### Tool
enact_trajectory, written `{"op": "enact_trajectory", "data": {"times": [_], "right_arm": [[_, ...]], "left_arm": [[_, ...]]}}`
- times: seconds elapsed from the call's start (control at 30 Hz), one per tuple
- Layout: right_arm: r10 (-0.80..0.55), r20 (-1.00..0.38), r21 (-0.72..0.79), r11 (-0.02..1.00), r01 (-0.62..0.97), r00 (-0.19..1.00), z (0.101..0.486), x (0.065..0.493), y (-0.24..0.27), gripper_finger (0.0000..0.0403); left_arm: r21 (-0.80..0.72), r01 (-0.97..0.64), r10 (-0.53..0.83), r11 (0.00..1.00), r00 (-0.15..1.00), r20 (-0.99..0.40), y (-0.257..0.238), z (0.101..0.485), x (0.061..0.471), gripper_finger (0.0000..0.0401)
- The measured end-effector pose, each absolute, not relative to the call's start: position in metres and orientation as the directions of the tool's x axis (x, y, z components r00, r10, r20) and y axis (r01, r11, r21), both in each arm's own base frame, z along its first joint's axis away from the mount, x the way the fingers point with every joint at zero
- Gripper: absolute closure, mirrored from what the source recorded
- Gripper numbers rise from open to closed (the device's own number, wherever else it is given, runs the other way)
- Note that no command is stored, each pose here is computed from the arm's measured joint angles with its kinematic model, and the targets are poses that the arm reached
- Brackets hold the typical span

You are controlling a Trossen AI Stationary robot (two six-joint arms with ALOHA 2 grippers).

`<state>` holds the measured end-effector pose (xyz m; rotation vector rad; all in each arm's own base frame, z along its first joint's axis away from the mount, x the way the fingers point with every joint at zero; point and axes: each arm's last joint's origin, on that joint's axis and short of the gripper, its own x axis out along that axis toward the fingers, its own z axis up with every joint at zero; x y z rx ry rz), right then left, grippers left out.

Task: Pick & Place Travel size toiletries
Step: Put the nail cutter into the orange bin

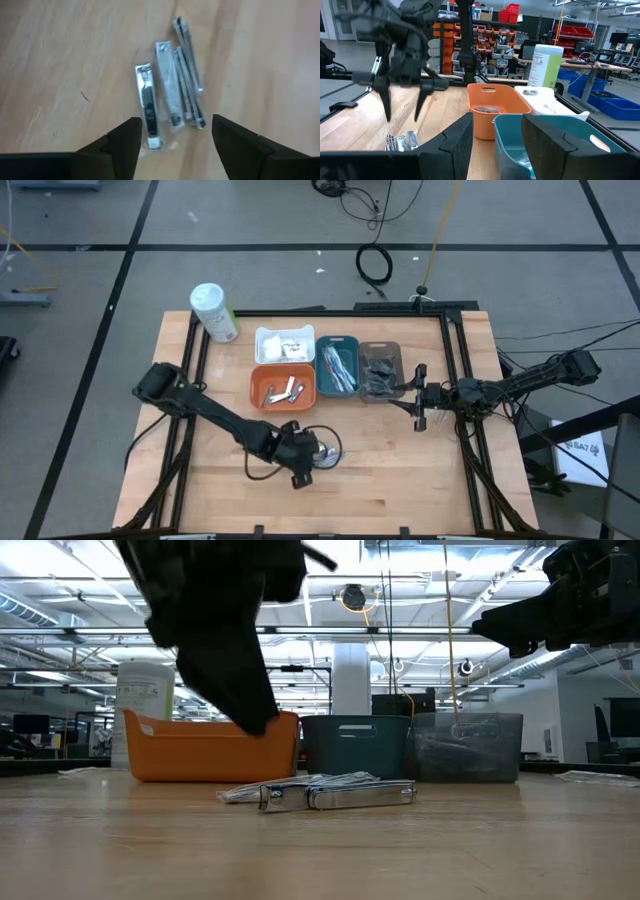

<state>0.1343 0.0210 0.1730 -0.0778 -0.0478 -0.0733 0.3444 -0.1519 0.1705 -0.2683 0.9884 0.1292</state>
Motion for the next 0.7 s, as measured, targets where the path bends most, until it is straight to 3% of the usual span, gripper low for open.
{"op": "enact_trajectory", "data": {"times": [0.23, 0.7], "right_arm": [[-0.071, 0.051, -0.076, 0.994, 0.075, 0.996, 0.173, 0.134, 0.021, 0.0248], [-0.071, 0.051, -0.076, 0.994, 0.075, 0.996, 0.173, 0.134, 0.021, 0.0248]], "left_arm": [[-0.068, -0.280, 0.092, 0.958, 0.519, -0.850, -0.147, 0.145, 0.351, 0.0148], [0.037, -0.296, 0.193, 0.954, 0.517, -0.834, -0.143, 0.138, 0.352, 0.0201]]}}
